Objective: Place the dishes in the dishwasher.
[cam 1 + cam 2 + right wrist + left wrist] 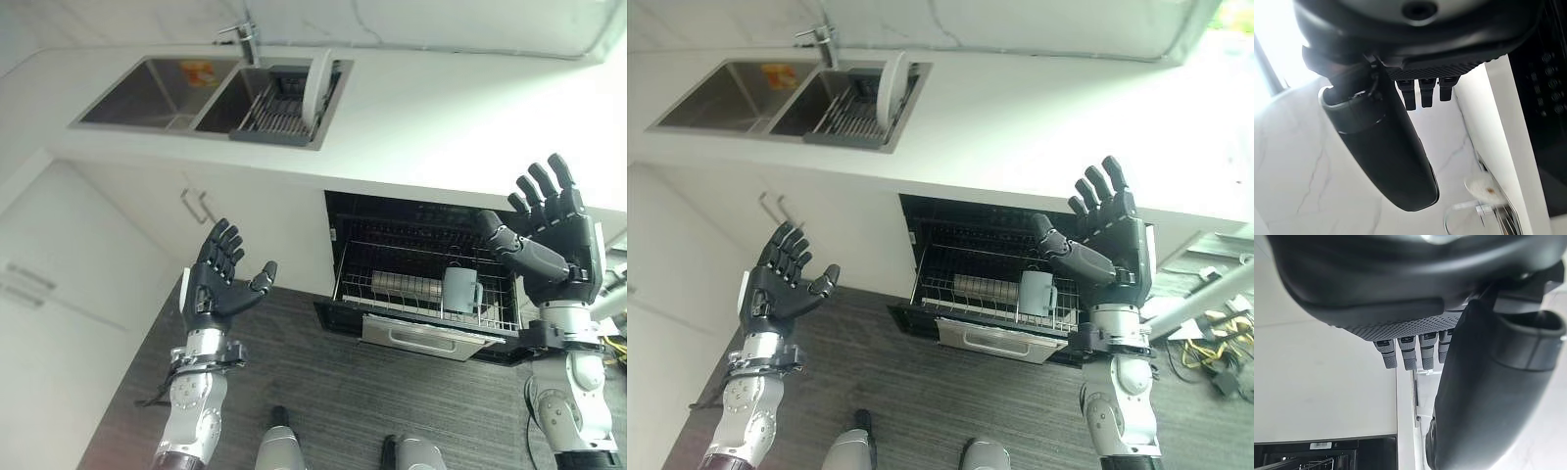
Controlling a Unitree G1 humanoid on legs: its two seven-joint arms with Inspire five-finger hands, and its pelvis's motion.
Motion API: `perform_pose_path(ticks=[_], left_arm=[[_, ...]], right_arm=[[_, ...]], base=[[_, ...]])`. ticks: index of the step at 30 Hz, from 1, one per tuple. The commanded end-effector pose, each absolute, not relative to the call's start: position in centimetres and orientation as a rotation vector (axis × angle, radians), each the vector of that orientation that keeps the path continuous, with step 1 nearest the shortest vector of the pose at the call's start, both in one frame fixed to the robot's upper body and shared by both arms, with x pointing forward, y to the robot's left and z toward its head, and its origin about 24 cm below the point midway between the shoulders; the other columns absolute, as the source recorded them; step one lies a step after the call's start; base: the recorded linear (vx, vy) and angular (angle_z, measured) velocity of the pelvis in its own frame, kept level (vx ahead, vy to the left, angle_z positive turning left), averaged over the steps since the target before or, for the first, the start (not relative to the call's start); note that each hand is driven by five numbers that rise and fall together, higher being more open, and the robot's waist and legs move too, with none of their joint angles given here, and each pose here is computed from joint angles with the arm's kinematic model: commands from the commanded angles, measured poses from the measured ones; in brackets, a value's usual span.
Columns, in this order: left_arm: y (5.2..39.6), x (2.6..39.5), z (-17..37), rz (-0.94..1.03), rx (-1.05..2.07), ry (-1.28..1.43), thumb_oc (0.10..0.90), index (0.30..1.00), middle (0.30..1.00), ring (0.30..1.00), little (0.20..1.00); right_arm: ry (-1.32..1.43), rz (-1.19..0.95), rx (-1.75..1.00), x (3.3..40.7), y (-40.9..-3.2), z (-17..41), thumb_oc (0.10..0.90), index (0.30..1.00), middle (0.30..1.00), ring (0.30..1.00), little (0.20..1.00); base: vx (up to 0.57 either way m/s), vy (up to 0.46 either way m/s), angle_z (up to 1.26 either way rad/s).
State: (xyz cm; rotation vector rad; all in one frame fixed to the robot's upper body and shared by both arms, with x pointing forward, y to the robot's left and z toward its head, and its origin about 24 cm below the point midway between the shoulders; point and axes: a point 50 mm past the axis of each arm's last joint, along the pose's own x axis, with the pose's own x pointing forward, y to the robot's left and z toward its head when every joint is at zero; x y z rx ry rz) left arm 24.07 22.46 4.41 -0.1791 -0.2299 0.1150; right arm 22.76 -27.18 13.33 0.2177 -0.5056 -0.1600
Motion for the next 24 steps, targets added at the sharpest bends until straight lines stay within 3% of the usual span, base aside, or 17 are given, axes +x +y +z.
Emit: perform_pose_path(ticks=[1, 11, 18, 24], left_arm=[[24.3, 25.1, 10.6, 0.102, -0.158, -0.536, 0.8, 0.9, 0.9, 0.9, 0.9], [24.5, 24.8, 10.5, 0.063, 0.002, -0.455, 0.8, 0.9, 0.9, 0.9, 0.9], [23.9, 23.8, 9.2, 0.016, -0.035, -0.385, 0.8, 0.9, 0.9, 0.9, 0.9], [22.8, 23.3, 5.7, -0.057, -0.038, -0.258, 0.8, 0.9, 0.9, 0.9, 0.9]], right_arm=[[-0.786, -0.108, 0.188, 22.3, -26.8, 18.1, 0.8, 0.9, 0.9, 0.9, 0.9], [-0.742, -0.076, 0.244, 22.6, -25.1, 16.8, 0.8, 0.9, 0.9, 0.9, 0.9], [-0.762, -0.001, 0.225, 22.9, -24.5, 17.3, 0.8, 0.9, 0.9, 0.9, 0.9], [-0.798, -0.007, 0.219, 22.5, -25.5, 17.6, 0.8, 0.9, 0.9, 0.9, 0.9]], base=[[0.22, 0.374, 0.04], [0.14, 0.253, -0.09], [0.03, -0.034, -0.77], [0.07, -0.124, -0.11]])
